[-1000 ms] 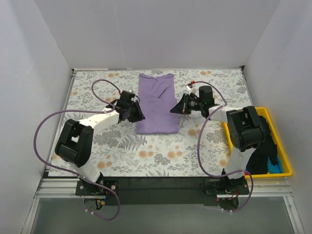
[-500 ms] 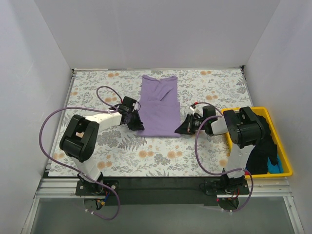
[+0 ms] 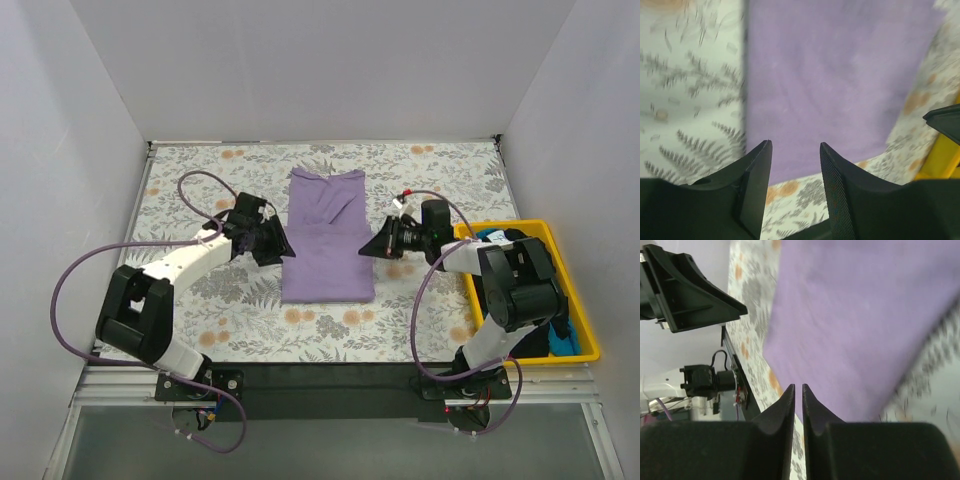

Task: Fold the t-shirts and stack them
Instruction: Fold the tshirt

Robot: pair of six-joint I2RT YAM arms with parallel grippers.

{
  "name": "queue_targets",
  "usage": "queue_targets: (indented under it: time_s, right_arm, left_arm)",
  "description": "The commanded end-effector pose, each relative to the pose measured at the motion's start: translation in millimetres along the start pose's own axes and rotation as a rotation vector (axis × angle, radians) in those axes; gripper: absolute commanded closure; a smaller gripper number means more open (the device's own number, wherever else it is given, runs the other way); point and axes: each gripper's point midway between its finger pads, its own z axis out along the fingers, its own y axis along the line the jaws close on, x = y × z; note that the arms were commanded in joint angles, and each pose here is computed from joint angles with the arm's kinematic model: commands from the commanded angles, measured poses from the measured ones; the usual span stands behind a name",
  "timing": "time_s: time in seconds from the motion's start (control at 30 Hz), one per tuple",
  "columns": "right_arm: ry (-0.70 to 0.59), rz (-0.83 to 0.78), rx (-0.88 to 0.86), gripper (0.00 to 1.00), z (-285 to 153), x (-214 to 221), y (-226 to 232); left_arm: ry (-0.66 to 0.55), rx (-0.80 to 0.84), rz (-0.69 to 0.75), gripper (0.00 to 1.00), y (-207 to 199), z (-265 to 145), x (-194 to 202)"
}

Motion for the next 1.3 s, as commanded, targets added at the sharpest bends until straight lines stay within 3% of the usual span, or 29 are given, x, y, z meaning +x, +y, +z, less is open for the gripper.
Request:
queue_targets:
  time_s: [0.0,0.2,0.43,0.57,0.77,0.87,1.1,1.2,1.27]
  right_arm:
    - [-0.103,-0.141,-0.058,0.83,6.8,-64.6,38.6]
    - [-0.146,-0.129,-0.001,0.83,38.3,-112.7,9.1]
    - [-0.133,-0.053,0.072,0.83,61.8,-122.3,-57.9]
    - [-0.125,-0.044,0.073,0.83,58.2,-123.1,-77.6]
    - [-0.145,-0.107,0.005,0.82,39.7,-130.6,-29.4]
    - [-0.123,-0.158,-0.045,0.81,33.8,-112.6,9.4]
    - [0.056,-0.215,-0.126,0.81,45.7,-3.8,67.2]
    - [0.177,-0.243,-0.149,0.80,64.5,48.8,77.6]
    - [0.206,-0.247,-0.146,0.80,71.6,60.5,75.5]
  left_arm:
    - [-0.176,0.107,0.023,0.58,-39.1,-5.1,-65.9]
    - [-0.179,0.090,0.025,0.68,-43.5,47.6,-108.1]
    - [-0.128,0.000,-0.049,0.71,-2.3,97.2,-118.2]
    - [-0.123,-0.016,-0.060,0.70,7.7,98.4,-117.1]
    - [-0.158,0.085,-0.032,0.61,-23.9,58.5,-123.7]
    - [-0.195,0.098,-0.016,0.55,-29.1,28.7,-118.4]
    - [-0.307,0.059,0.015,0.49,-3.1,-38.3,-78.1]
    - [-0.302,0.046,0.011,0.48,11.4,-48.5,-54.1]
    - [-0.272,0.033,-0.002,0.48,23.4,-45.4,-36.3]
